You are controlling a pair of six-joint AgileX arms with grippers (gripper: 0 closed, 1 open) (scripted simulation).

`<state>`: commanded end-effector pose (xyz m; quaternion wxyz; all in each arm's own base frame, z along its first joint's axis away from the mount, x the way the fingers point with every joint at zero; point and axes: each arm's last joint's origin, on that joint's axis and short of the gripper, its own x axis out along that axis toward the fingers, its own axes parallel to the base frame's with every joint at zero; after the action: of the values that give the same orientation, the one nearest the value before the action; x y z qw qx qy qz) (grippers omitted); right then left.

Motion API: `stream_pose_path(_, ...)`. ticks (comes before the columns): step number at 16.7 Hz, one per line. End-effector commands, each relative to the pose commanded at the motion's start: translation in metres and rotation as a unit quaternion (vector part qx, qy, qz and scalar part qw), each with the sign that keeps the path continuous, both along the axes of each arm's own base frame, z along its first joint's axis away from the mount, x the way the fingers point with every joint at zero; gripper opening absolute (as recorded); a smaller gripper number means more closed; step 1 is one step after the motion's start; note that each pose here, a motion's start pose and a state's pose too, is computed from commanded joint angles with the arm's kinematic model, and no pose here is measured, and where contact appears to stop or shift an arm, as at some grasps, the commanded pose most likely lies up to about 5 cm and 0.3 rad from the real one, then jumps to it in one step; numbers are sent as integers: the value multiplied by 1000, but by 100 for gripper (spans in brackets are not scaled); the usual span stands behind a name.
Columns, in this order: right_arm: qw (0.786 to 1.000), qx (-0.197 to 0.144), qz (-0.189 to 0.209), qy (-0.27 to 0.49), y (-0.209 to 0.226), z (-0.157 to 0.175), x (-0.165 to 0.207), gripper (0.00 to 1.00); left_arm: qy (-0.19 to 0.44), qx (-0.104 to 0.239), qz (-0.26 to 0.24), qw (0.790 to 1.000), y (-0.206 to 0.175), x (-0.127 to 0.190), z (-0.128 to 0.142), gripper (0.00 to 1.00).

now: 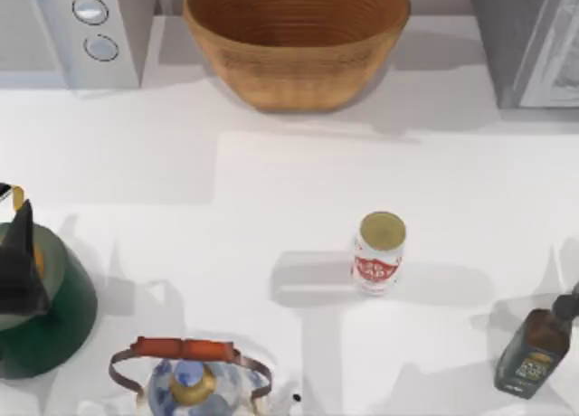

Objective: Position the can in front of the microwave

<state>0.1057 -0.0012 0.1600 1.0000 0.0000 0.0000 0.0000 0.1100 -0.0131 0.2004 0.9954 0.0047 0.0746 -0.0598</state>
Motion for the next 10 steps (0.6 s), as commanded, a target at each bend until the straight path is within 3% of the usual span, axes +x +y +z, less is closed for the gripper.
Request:
stream_pose_path(5, 1000, 0, 0, 0, 0, 0, 0, 100, 141, 24, -79, 987, -28, 37, 77, 100)
stream_pose_path(10, 1000, 0, 0, 0, 0, 0, 0, 100, 299, 74, -147, 940, -93, 119, 136, 100)
